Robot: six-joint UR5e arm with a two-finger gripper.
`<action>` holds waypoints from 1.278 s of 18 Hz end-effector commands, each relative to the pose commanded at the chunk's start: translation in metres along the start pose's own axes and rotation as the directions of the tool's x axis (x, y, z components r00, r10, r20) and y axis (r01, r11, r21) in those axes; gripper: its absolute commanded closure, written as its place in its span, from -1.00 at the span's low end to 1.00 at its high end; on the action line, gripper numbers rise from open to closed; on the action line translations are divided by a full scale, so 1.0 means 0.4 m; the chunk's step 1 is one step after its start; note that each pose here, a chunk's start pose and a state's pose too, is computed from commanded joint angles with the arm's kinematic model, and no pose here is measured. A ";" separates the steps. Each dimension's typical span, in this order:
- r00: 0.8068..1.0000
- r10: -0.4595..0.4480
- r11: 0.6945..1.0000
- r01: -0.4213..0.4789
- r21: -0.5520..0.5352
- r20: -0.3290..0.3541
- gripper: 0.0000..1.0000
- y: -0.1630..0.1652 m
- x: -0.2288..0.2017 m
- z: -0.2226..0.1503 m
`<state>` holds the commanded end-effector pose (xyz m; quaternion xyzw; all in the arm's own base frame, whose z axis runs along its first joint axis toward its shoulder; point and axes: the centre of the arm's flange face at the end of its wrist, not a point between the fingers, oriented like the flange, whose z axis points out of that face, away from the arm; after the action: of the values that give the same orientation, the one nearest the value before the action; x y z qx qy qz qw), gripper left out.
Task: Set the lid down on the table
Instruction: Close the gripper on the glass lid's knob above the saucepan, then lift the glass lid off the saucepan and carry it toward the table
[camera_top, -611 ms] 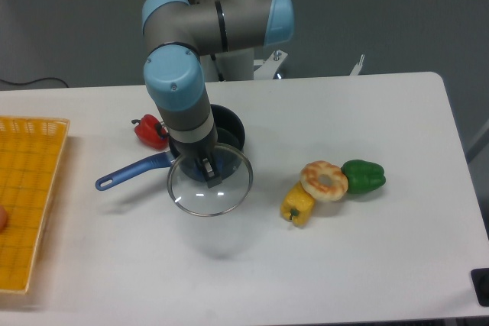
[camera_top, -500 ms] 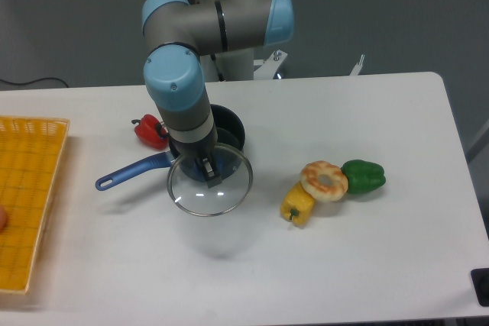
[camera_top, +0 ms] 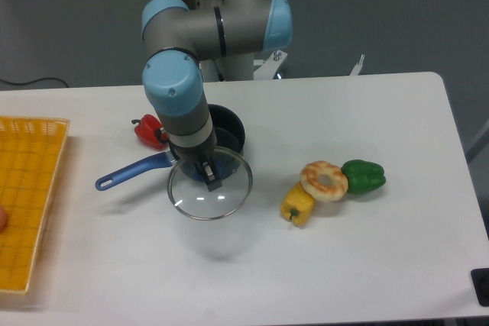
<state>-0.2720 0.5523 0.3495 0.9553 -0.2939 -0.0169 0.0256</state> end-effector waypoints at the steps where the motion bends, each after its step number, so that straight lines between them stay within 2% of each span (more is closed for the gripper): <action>1: 1.000 -0.012 1.000 0.012 0.000 -0.001 0.13 0.000 -0.001 0.002; 7: 0.999 -0.038 0.999 0.038 0.000 -0.003 0.14 -0.011 -0.023 0.013; 10: 0.994 -0.114 0.993 0.114 0.015 0.005 0.14 -0.014 -0.049 0.009; 13: 0.990 -0.141 0.990 0.141 0.011 -0.005 0.15 -0.003 -0.064 0.029; 16: 0.971 -0.238 0.970 0.238 0.043 0.005 0.15 -0.001 -0.086 0.047; 20: 0.965 -0.262 0.964 0.262 0.048 -0.004 0.15 0.003 -0.096 0.061; 23: 0.946 -0.323 0.945 0.323 0.053 -0.002 0.15 -0.001 -0.106 0.074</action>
<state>-0.3082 0.5753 0.3205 0.9909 -0.1338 -0.0164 -0.0036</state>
